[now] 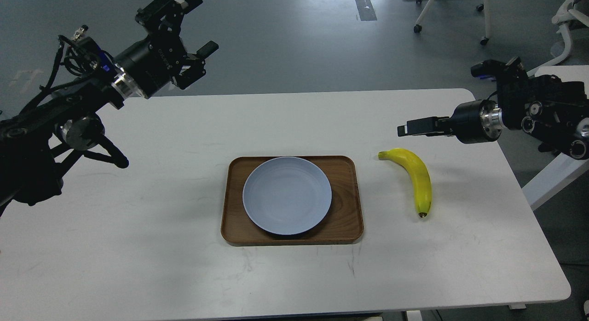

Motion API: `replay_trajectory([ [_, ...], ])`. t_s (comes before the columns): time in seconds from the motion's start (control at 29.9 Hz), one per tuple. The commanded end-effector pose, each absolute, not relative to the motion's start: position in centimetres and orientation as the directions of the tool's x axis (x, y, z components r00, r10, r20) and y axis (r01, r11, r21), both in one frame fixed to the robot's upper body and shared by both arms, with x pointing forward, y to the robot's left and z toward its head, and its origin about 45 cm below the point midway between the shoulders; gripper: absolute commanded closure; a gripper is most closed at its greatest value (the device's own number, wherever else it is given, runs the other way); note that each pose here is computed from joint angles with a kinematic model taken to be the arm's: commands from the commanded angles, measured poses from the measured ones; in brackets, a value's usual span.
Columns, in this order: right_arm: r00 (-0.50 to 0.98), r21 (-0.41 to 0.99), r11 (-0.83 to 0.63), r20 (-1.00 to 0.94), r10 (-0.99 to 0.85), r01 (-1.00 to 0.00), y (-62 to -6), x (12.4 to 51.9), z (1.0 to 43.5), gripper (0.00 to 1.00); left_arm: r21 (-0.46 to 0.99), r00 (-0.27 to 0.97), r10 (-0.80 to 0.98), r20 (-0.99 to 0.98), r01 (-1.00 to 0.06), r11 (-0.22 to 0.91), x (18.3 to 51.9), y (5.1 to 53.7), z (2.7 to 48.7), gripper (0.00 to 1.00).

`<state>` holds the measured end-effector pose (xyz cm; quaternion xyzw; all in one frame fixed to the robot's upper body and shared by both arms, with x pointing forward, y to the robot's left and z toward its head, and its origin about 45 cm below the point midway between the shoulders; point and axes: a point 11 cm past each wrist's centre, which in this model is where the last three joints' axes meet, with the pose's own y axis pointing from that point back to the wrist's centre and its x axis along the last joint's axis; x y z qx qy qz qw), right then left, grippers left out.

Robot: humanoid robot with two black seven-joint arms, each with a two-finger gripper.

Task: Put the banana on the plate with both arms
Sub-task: 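Lower the right gripper onto the yellow banana and grasp it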

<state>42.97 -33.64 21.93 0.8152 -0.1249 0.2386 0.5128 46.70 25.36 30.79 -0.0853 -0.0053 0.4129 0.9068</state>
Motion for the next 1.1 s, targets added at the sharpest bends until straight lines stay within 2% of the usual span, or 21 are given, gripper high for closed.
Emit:
replay_trajectory([
  [0.0, 0.868, 0.83, -0.375, 0.484, 0.114, -0.413, -34.5, 42.6, 20.7, 0.0, -0.158, 0.657, 0.751, -0.061, -0.749, 0.643, 46.7, 25.5, 30.7, 0.02],
  [0.17, 0.872, 0.887, -0.271, 0.435, 0.222, -0.374, -35.0, 42.8, 19.0, 0.0, -0.155, 0.662, 0.746, -0.064, -0.745, 0.648, 46.6, 25.1, 30.5, 0.02],
  [0.64, 0.88, 0.901, -0.259, 0.408, 0.242, -0.347, -33.5, 42.7, 16.3, 0.01, -0.152, 0.66, 0.749, -0.064, -0.748, 0.646, 46.6, 25.3, 30.4, 0.02],
  [0.87, 0.888, 0.908, -0.266, 0.39, 0.245, -0.325, -33.0, 42.1, 15.2, 0.04, -0.152, 0.66, 0.749, -0.064, -0.748, 0.646, 46.6, 25.3, 30.4, 0.02],
  [0.97, 0.888, 0.909, -0.264, 0.388, 0.247, -0.323, -33.1, 42.1, 15.2, 0.14, -0.152, 0.66, 0.749, -0.064, -0.748, 0.646, 46.6, 25.3, 30.4, 0.02],
  [1.07, 0.891, 0.912, -0.261, 0.379, 0.248, -0.315, -33.2, 41.8, 14.9, 0.36, -0.152, 0.66, 0.749, -0.064, -0.748, 0.646, 46.6, 25.3, 30.4, 0.02],
])
